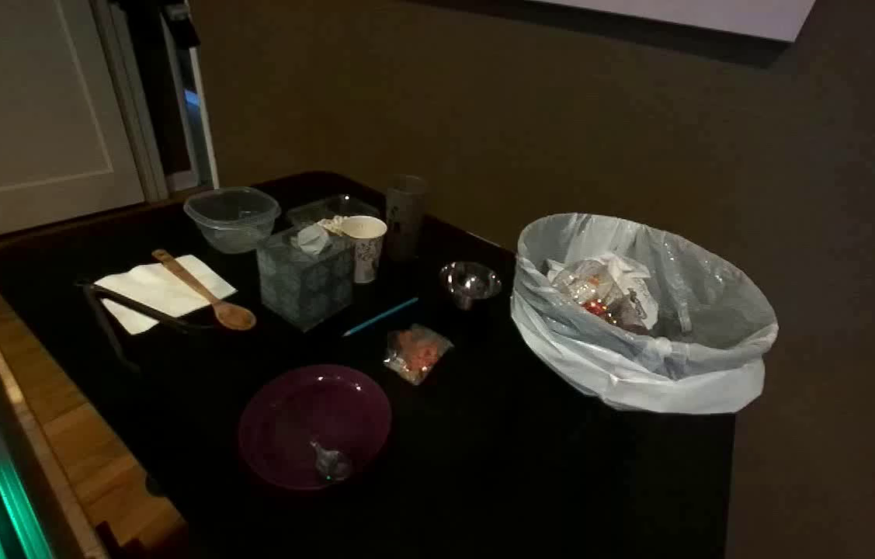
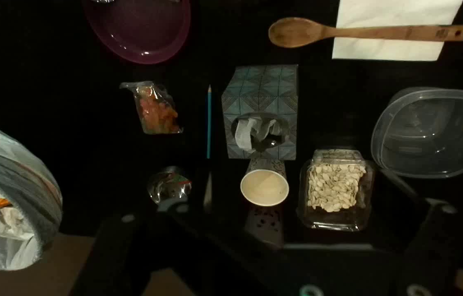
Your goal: Pull out a tissue from the box, then place it on the dresser
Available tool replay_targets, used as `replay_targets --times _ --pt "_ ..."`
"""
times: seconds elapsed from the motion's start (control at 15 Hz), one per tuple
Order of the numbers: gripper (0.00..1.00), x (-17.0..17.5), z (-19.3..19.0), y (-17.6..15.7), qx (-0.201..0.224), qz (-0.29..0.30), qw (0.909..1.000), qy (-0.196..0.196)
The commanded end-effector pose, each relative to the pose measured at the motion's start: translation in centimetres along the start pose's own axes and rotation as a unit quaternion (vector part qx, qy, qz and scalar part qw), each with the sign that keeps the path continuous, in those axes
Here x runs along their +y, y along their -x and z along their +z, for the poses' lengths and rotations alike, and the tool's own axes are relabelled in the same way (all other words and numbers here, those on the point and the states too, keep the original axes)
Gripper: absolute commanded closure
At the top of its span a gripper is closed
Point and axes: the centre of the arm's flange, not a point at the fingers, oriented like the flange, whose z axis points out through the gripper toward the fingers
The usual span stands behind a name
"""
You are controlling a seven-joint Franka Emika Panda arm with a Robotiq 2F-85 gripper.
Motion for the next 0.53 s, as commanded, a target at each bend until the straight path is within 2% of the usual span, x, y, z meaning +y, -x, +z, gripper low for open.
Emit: replay_targets --times 0.0,0.47 --pt "0.00 0.03 0.55 0.26 -0.006 0.000 1.0000 0.001" --pt "0.00 0.11 1.51 0.63 -0.018 0.000 0.9998 0.003"
